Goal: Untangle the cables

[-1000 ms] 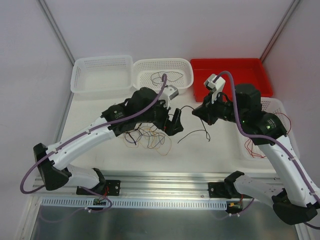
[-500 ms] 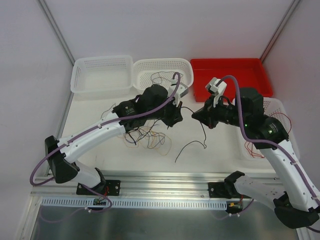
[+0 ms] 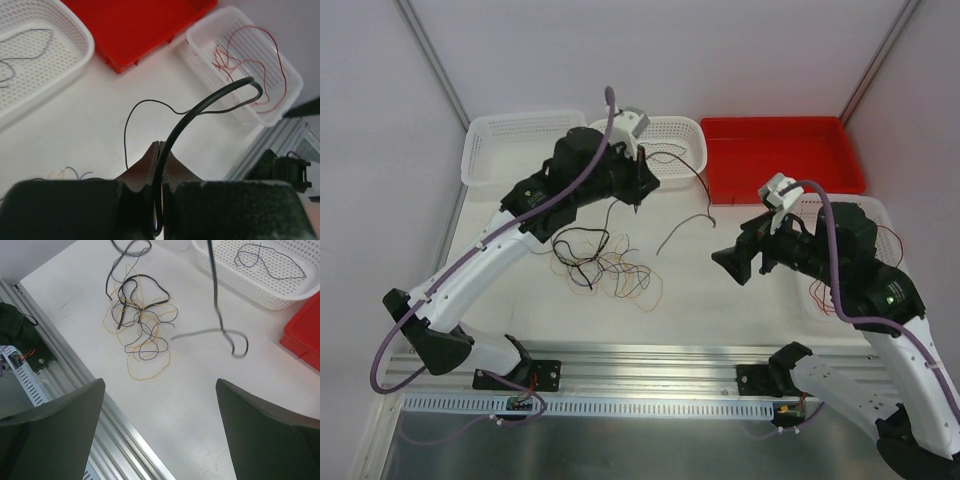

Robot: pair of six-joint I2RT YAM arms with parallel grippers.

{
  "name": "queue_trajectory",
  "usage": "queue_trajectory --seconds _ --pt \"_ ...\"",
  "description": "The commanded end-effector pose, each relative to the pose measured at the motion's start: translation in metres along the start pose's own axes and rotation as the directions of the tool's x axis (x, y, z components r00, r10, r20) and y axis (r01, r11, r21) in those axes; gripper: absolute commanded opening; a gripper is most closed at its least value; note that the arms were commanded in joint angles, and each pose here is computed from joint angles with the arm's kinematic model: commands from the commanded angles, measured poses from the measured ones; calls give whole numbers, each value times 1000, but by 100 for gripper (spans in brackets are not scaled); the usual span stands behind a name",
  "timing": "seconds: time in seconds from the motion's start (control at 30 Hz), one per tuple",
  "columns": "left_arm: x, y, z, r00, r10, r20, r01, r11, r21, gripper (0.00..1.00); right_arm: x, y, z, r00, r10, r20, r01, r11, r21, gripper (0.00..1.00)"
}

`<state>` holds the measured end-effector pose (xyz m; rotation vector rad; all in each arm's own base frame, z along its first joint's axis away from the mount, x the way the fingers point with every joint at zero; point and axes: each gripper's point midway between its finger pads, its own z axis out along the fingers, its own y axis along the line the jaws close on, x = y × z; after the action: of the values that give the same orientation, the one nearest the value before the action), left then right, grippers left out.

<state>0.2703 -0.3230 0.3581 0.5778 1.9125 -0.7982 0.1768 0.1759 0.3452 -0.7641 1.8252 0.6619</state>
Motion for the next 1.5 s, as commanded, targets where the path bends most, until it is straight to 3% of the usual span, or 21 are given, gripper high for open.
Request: queue_trajectory --seconds 0.0,0.23,0.53,0.7,0.93,1.23,1.47 --pt "-62 21 -30 985 -53 162 57 998 -20 0 10 -6 -25 1000 4 13 -5 997 82 97" --pt "-141 77 -68 941 -24 337 69 990 -121 0 37 -6 -63 999 17 39 -22 989 148 97" --pt "-199 211 -115 878 36 477 186 893 -410 0 63 0 -72 998 64 23 -67 987 143 97" --pt "-203 282 -115 896 123 426 153 816 -558 0 66 0 -72 997 69 18 -71 987 144 97" --pt "-183 377 -95 940 284 190 -55 675 -736 0 71 -1 -65 996 84 -17 -81 987 142 97" --pt "-123 476 -29 950 311 -29 -234 646 -727 0 84 -11 -51 988 117 -100 -97 979 180 97" --pt "-72 540 -12 979 202 -41 -159 610 -777 0 94 -16 -35 978 136 -162 -104 976 191 97"
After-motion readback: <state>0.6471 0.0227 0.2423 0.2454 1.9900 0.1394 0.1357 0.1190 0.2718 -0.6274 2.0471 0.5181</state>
